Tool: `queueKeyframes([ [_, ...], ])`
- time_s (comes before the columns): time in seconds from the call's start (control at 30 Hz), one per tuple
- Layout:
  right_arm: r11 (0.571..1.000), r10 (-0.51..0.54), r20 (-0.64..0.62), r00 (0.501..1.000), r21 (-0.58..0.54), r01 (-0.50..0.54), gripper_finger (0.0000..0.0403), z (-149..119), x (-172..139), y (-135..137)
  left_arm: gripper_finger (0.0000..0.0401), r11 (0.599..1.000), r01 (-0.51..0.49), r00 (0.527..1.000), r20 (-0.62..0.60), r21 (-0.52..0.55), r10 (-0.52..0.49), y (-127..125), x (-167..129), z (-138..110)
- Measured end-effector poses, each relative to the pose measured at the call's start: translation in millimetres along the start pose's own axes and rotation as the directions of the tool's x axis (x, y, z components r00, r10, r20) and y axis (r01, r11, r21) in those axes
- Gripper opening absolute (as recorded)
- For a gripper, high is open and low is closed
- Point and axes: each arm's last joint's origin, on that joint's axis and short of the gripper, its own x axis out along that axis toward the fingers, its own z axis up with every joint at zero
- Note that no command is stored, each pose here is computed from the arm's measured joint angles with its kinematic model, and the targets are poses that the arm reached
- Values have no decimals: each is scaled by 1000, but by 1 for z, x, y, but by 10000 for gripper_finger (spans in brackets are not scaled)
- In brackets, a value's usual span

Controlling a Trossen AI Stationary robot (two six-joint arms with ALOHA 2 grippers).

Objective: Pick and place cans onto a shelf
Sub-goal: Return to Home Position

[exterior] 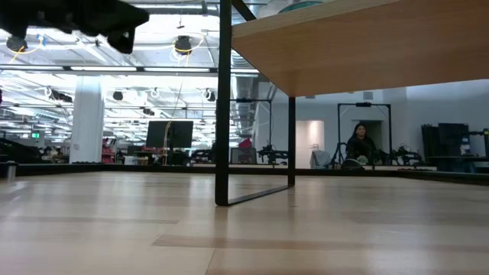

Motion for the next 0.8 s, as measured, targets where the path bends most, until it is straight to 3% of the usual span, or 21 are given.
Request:
queueKeyframes([
  [0.17, 999, -34, -17, 999, 13, 35, 2, -5, 0, -7, 0, 1000, -13, 1000, 26, -4, 13, 1, -14, -13],
  [0.4, 999, -30, 68, 997, 24, 29, 1, -4, -9, -14, 0, 1000, -15, 999, 49, -15, 16, 7, -32, -26],
  [0.63, 996, -78, 120, 990, 56, 72, 1, -36, -8, -12, 0, 996, -89, 994, 63, -17, 90, 12, -51, -29],
  [0.8, 992, -110, 152, 982, 75, 100, 1, -51, -14, -9, 0, 993, -118, 983, 138, -28, 121, 12, -65, -26],
])
